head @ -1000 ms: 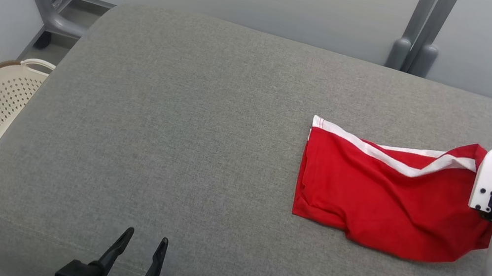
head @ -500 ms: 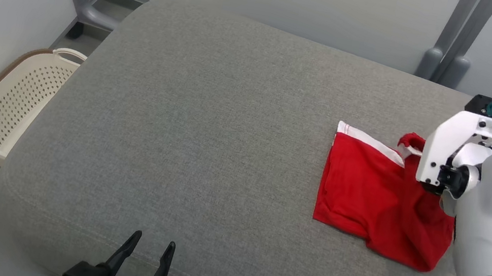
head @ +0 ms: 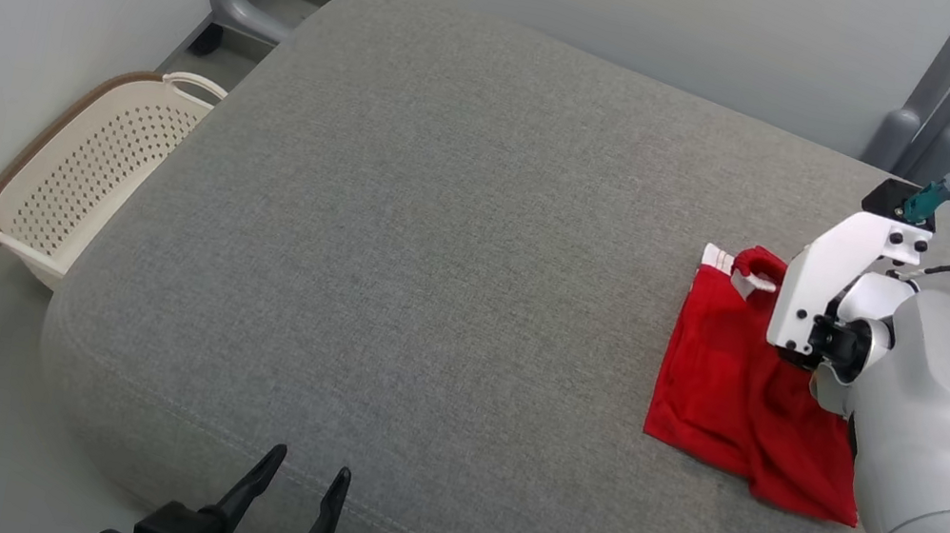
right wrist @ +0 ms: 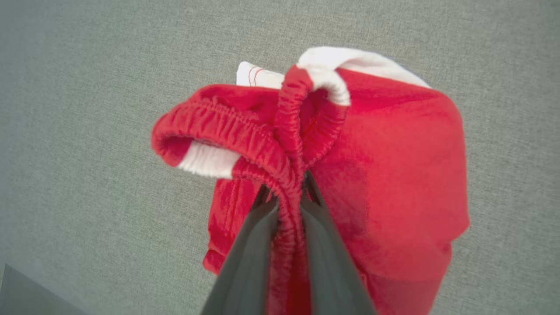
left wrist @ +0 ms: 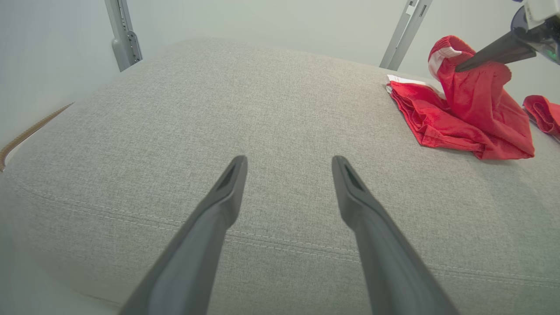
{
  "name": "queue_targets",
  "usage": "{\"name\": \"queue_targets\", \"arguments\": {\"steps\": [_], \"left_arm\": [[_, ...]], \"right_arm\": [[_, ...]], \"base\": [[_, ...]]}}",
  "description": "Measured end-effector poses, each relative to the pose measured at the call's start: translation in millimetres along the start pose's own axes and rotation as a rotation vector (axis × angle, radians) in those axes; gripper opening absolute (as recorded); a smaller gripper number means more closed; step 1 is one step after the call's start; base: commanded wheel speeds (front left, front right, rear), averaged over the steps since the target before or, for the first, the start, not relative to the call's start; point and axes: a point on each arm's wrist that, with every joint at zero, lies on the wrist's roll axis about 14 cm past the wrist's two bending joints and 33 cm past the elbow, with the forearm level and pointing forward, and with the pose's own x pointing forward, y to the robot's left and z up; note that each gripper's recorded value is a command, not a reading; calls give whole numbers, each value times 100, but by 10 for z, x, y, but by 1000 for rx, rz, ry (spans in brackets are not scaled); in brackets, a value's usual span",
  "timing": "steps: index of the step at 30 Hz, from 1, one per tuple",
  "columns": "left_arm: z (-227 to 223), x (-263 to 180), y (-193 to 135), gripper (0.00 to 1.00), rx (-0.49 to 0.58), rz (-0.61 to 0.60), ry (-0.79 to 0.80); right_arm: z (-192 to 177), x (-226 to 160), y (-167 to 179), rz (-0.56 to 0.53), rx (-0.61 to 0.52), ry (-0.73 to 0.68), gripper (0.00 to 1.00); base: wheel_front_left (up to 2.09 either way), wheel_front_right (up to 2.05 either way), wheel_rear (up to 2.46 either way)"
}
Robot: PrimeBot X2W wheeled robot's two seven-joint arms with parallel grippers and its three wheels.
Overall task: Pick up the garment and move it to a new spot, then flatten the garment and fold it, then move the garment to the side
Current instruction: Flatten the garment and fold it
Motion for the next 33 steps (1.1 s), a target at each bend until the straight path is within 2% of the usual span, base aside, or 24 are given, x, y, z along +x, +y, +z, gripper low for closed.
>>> {"name": "queue_targets", "arguments": {"steps": [14,15,16,17,25,30,33], "left_arm": [[-77,-49,57,100,-12,33,23],[-76,-46,58,100,-11,33,23],[-73,-41,62,100,-10,34,22],[-68,-34,64,100,-9,34,22],[-82,1,69,100,-15,35,26],[-48,33,41,100,-12,18,13],[-24,53,18,100,-7,5,5]], "right_arm": [[-4,177,46,0,1,-14,0],[-15,189,52,1,0,-9,10],[-12,201,68,4,-1,-13,93],[16,208,86,10,3,-25,100],[414,131,213,44,1,-168,100],[492,28,113,17,-8,-222,100],[553,-69,-65,-34,-14,-264,100]], "base": [[0,0,0],[0,0,0],[0,0,0],[0,0,0],[0,0,0],[0,0,0],[0,0,0]]}}
